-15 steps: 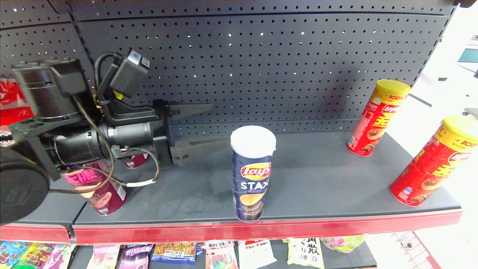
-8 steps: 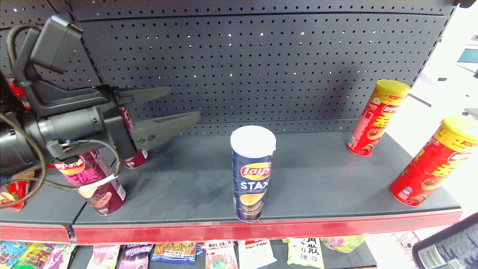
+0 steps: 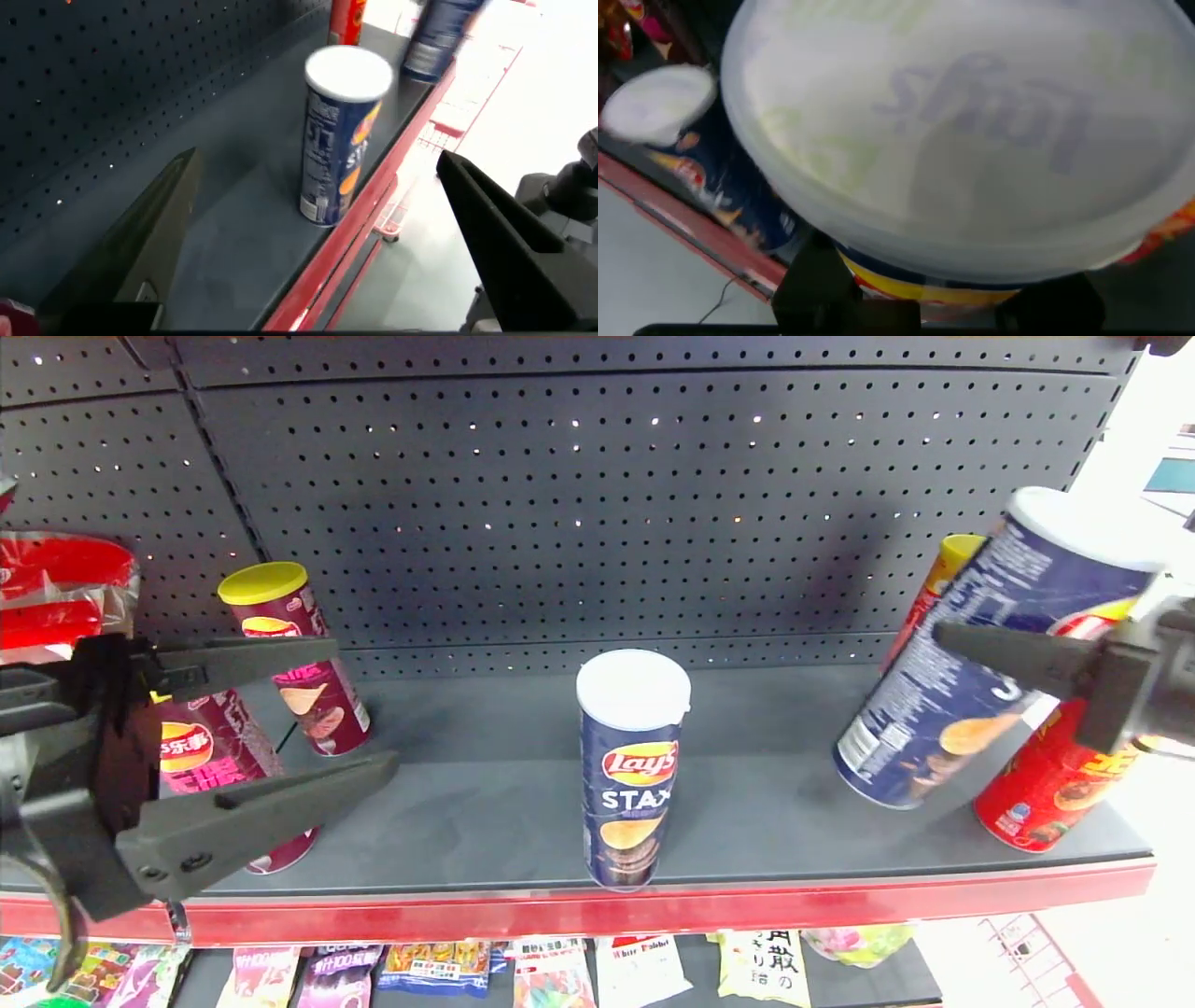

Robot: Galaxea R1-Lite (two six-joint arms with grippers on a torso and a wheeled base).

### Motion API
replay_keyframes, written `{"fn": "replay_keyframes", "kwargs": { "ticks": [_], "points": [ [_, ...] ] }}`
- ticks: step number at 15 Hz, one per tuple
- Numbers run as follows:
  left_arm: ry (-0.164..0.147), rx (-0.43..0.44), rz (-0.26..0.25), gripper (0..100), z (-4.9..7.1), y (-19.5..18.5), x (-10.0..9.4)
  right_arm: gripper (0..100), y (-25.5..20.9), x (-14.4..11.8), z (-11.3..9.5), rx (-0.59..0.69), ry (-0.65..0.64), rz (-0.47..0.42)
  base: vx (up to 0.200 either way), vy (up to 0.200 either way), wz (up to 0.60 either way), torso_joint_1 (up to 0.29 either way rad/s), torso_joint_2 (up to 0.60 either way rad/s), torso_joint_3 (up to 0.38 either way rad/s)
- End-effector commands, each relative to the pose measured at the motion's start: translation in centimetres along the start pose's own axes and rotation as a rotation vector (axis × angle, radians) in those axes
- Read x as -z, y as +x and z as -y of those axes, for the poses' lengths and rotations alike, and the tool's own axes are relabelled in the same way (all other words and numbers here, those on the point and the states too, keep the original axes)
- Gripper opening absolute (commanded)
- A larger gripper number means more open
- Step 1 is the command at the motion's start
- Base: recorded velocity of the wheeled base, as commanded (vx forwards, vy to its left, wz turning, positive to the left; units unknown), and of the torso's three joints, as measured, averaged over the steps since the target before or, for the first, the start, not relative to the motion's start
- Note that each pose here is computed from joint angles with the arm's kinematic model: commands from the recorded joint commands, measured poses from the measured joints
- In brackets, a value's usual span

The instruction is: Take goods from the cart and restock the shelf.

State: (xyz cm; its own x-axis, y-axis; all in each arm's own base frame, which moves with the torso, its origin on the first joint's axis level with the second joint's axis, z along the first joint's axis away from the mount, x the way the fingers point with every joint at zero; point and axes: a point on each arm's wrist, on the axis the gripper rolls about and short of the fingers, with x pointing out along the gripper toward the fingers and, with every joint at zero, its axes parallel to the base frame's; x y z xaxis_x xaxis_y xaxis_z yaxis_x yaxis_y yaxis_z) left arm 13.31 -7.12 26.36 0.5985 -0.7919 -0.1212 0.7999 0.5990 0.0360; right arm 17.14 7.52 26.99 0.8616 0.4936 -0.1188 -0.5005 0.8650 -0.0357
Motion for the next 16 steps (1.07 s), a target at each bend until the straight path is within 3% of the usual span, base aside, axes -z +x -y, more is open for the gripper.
{"fn": "replay_keyframes", "kwargs": {
  "ticks": [1,6,11,13,16],
  "points": [
    [0.011,-0.006,0.020,100,1.0,-1.7,0.6,0,8.7,0.6,0.5,-0.027,0.000,-0.017,0.000,0.000,0.00,0.000,0.00,0.000],
    [0.001,-0.045,-0.001,100,2.3,-4.0,1.6,0,15.0,0.6,0.9,-0.108,-0.031,-0.026,0.000,0.000,0.00,0.000,0.00,0.000],
    [-0.007,-0.095,-0.023,100,3.0,-5.6,2.1,0,20.1,1.0,-1.7,-0.186,-0.043,-0.024,0.000,0.000,0.00,0.000,0.00,0.000],
    [-0.010,-0.107,-0.030,100,3.2,-5.9,2.2,0,20.5,1.5,-3.0,-0.217,-0.046,-0.038,0.000,0.000,0.00,0.000,0.00,0.000],
    [-0.015,-0.115,-0.040,100,3.2,-5.9,2.4,0,20.9,2.2,-3.3,-0.223,-0.046,-0.058,0.000,0.000,0.00,0.000,0.00,0.000]
  ]
}}
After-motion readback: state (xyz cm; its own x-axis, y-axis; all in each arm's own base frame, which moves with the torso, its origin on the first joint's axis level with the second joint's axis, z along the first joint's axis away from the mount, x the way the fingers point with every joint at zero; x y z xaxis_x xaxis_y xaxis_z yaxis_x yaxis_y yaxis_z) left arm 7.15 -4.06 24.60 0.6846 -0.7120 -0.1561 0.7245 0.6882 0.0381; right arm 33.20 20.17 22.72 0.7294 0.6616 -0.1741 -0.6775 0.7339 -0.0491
